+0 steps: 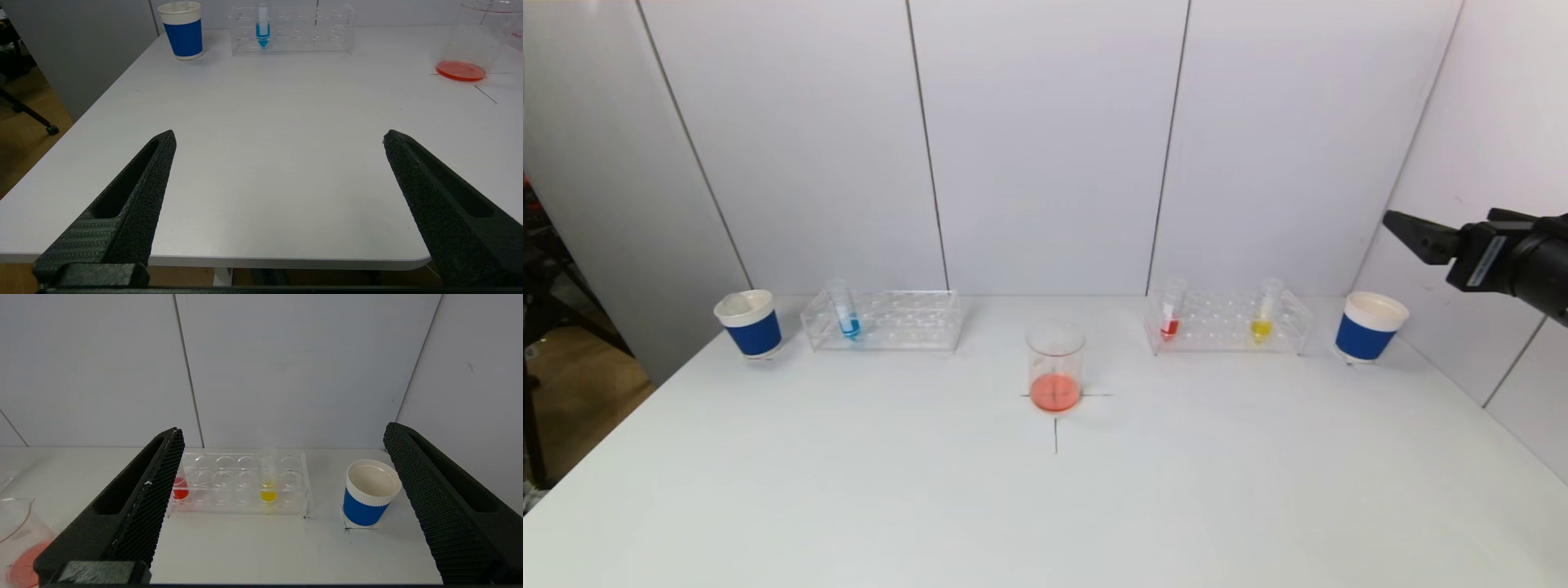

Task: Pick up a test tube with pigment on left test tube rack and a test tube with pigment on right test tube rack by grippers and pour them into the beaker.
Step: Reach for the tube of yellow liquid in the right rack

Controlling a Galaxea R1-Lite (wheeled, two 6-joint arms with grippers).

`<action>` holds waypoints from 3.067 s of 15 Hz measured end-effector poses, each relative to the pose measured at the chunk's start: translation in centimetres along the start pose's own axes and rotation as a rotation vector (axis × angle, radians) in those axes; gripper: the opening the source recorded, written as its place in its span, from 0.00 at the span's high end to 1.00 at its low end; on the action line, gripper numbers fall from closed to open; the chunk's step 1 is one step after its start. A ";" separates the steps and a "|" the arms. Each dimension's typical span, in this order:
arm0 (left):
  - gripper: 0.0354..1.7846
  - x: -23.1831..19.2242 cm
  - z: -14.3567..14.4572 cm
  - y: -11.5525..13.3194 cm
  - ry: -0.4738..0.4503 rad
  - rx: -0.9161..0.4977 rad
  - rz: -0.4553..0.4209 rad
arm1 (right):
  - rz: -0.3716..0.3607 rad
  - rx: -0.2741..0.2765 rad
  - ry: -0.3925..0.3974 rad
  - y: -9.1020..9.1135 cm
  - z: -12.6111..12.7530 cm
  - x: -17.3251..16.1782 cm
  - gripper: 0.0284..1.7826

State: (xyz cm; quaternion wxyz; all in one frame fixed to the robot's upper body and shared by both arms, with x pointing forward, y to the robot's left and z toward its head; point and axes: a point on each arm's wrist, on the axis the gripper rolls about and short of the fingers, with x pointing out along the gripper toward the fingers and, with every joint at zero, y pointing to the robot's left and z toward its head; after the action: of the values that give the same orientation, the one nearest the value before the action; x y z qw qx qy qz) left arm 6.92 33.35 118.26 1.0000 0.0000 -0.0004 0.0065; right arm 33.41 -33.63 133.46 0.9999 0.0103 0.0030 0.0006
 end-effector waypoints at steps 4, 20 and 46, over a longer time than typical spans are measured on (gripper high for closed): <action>0.01 0.0 0.0 0.0 0.000 0.000 0.000 | 0.002 0.001 0.012 0.0 -3.0 3.7 0.01; 0.01 0.0 0.0 0.0 0.000 0.000 0.000 | 0.016 0.025 0.056 1.2 -12.1 11.1 0.01; 0.01 0.0 0.0 0.0 0.000 0.000 0.000 | -0.040 0.021 0.084 1.3 -18.7 17.8 0.01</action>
State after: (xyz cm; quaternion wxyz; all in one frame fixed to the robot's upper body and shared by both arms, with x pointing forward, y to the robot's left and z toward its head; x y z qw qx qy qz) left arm 6.92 33.36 118.26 1.0000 0.0000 -0.0002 0.0063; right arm 51.09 -31.92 114.70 0.9986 0.0206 0.0450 -0.0189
